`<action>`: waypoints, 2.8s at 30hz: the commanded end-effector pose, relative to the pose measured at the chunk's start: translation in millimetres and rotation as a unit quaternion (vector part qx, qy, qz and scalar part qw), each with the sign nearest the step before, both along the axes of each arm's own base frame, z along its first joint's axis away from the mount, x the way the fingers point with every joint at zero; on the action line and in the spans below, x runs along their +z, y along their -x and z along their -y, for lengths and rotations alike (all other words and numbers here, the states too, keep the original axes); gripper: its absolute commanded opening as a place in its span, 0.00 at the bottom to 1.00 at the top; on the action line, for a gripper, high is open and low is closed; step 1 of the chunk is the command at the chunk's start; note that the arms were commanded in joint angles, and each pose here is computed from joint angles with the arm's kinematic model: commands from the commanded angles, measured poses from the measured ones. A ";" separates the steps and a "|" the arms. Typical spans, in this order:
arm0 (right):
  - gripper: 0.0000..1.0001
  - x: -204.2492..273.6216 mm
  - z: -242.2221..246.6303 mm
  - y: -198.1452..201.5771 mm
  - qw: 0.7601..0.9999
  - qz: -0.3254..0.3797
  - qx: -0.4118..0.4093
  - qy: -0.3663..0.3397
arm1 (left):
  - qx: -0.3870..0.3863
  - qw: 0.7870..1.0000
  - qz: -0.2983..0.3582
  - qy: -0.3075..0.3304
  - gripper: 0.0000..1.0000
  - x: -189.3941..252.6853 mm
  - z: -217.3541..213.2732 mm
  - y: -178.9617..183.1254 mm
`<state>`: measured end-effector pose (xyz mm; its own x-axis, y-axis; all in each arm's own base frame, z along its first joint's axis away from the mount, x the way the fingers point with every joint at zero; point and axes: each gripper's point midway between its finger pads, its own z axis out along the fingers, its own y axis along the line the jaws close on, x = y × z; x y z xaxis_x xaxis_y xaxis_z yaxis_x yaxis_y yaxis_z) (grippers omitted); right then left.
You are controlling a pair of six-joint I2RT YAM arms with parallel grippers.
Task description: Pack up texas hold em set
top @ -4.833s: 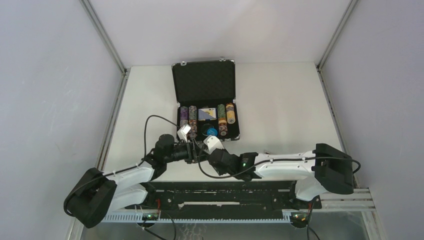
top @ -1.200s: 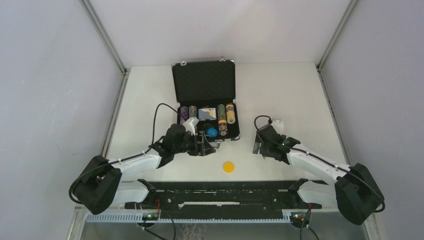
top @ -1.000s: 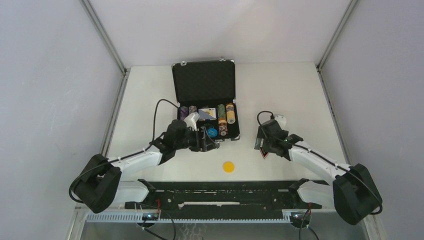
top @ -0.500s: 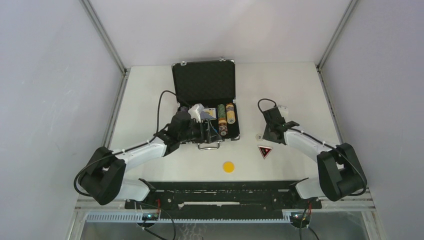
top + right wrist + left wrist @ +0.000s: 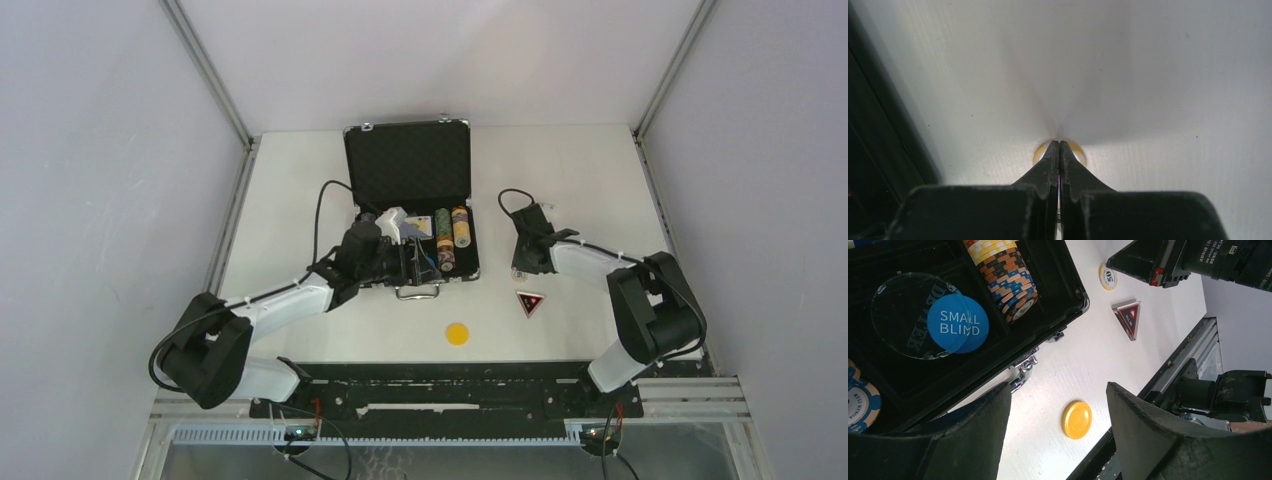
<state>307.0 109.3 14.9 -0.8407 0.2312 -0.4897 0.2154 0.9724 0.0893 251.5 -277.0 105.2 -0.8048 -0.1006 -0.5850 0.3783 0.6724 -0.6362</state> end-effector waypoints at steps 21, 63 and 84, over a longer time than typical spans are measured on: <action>0.00 8.7 -76.6 81.3 0.996 -0.009 0.090 -0.012 | -0.007 0.999 0.033 0.014 0.75 20.1 0.2 -5.5; 0.00 -16.8 -63.8 73.4 0.997 -0.018 0.075 0.001 | -0.002 0.999 0.031 0.006 0.75 14.6 -3.5 -5.1; 0.00 -14.4 -101.6 165.1 0.991 -0.035 0.126 -0.015 | -0.008 1.000 0.022 0.015 0.74 14.5 -1.1 -0.6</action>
<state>172.2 217.7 12.8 -0.8693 0.0316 -0.4933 -0.0446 0.9889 0.1419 251.4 -273.6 106.9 -0.8000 -0.0944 -0.5925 0.3857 0.6755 -0.6285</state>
